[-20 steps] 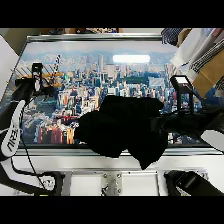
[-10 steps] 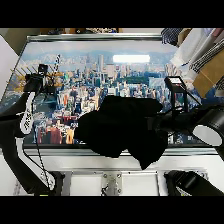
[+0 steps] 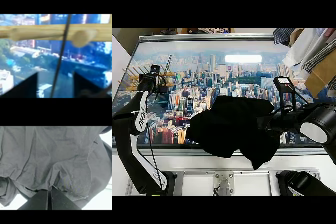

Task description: Fold the clothes and pants, and hang the long-sleeved shirts on hangers.

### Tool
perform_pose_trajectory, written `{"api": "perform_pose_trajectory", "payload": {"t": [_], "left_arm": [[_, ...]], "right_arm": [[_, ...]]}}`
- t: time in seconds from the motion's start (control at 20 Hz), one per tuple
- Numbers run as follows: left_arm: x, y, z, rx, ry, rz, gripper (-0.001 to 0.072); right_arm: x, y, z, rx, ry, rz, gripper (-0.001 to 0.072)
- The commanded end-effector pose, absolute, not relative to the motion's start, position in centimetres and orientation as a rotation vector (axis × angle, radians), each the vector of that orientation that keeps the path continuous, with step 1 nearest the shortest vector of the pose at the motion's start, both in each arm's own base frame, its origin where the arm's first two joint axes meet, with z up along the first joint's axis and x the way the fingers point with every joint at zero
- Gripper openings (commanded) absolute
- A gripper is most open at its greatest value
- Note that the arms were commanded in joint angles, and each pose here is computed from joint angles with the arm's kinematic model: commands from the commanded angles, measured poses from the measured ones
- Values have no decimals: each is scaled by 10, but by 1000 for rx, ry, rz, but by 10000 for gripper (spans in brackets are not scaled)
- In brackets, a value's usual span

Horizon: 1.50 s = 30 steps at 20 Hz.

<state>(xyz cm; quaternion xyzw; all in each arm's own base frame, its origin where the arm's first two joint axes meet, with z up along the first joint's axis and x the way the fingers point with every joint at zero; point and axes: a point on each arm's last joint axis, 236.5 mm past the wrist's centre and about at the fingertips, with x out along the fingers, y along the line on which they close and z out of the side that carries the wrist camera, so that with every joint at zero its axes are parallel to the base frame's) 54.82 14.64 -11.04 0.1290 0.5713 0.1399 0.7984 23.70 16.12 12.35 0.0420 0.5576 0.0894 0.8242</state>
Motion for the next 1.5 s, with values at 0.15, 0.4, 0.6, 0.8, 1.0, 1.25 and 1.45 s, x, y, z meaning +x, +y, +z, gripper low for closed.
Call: {"api": "perform_pose_trajectory", "payload": {"t": [0.15, 0.4, 0.6, 0.8, 1.0, 1.25, 1.45], "left_arm": [[547, 146, -107, 273, 1227, 304, 13], [547, 148, -81, 267, 1202, 319, 13], [539, 147, -41, 259, 1181, 342, 13], [540, 132, 21, 262, 1078, 340, 13], [535, 98, 89, 291, 968, 294, 13], [499, -11, 151, 364, 912, -76, 13], [421, -108, 179, 483, 886, -672, 12]], "right_arm": [[234, 165, 123, 98, 1196, 204, 14], [234, 165, 123, 98, 1196, 204, 13], [234, 165, 123, 99, 1196, 204, 14], [234, 165, 124, 100, 1194, 205, 13], [236, 166, 127, 109, 1175, 213, 13], [248, 168, 152, 135, 1090, 229, 13], [254, 158, 174, 168, 1056, 205, 13]]}}
